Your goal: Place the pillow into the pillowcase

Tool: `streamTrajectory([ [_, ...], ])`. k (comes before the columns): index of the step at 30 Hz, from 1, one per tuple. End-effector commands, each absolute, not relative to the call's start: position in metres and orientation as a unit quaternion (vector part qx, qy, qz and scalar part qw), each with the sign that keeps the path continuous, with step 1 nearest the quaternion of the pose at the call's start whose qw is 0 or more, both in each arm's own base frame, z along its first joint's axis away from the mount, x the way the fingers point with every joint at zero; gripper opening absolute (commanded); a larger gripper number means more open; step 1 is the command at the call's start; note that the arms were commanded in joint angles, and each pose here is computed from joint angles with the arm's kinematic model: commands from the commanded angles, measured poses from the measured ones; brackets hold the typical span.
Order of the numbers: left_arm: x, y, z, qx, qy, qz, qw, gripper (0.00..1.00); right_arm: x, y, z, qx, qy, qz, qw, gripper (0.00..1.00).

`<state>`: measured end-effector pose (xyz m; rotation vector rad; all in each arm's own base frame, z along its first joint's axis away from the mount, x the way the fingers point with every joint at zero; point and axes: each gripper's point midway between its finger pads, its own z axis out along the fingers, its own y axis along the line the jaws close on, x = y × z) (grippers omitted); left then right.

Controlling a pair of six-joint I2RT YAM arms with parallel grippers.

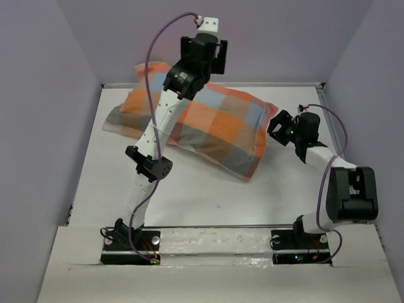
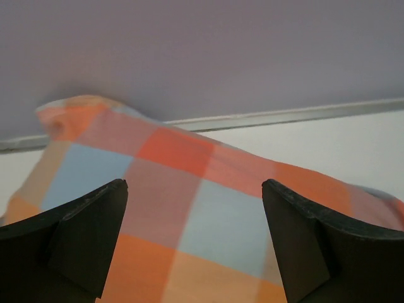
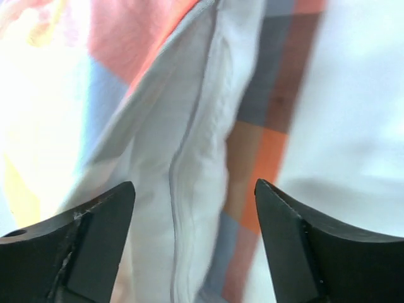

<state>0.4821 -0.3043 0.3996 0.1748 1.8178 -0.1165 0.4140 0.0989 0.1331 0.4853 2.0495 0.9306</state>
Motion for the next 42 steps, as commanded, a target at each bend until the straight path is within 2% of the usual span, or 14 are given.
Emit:
streamTrajectory([
  [1,0.51,-0.213,0.42,0.0,0.789,-0.029,0.614,0.99,0.395,0.044,0.145,0.231,0.82,0.242,0.464,0.84],
  [3,0.516,-0.162,0.45,-0.038,0.773,-0.057,0.631,0.99,0.387,0.017,0.165,0.254,0.802,0.194,0.504,0.84],
  [6,0.498,-0.13,0.491,-0.063,0.747,-0.091,0.656,0.99,0.376,0.015,0.194,0.245,0.781,0.194,0.541,0.8],
  [8,0.481,-0.115,0.518,-0.071,0.725,-0.101,0.678,0.99,0.367,0.033,0.236,0.199,0.761,0.242,0.569,0.77],
  [9,0.483,-0.115,0.506,-0.068,0.735,-0.095,0.668,0.99,0.362,0.041,0.255,0.179,0.75,0.263,0.58,0.76],
  [10,0.464,-0.108,0.537,-0.073,0.705,-0.103,0.698,0.99,0.358,0.054,0.265,0.159,0.748,0.287,0.577,0.75],
  [14,0.44,-0.086,0.533,-0.091,0.669,-0.049,0.736,0.99,0.348,0.1,0.286,0.087,0.748,0.352,0.556,0.77],
  [16,0.428,-0.071,0.497,-0.111,0.65,-0.033,0.751,0.99,0.351,0.118,0.28,0.064,0.757,0.357,0.544,0.74],
  [20,0.423,-0.057,0.396,-0.125,0.705,-0.035,0.698,0.99,0.361,0.137,0.256,0.049,0.782,0.353,0.512,0.71],
  [21,0.426,-0.053,0.351,-0.133,0.734,-0.045,0.665,0.99,0.362,0.146,0.253,0.041,0.786,0.352,0.506,0.71],
  [25,0.432,-0.048,0.292,-0.164,0.758,-0.1,0.623,0.99,0.369,0.165,0.23,0.03,0.808,0.343,0.479,0.76],
  [29,0.457,-0.024,0.274,-0.198,0.755,-0.122,0.613,0.99,0.371,0.185,0.207,0.016,0.826,0.332,0.455,0.83],
  [36,0.498,-0.002,0.2,-0.226,0.781,-0.198,0.548,0.99,0.382,0.183,0.175,0.035,0.848,0.295,0.439,0.84],
  [42,0.527,-0.022,0.178,-0.223,0.757,-0.274,0.549,0.99,0.391,0.179,0.158,0.048,0.858,0.273,0.432,0.68],
])
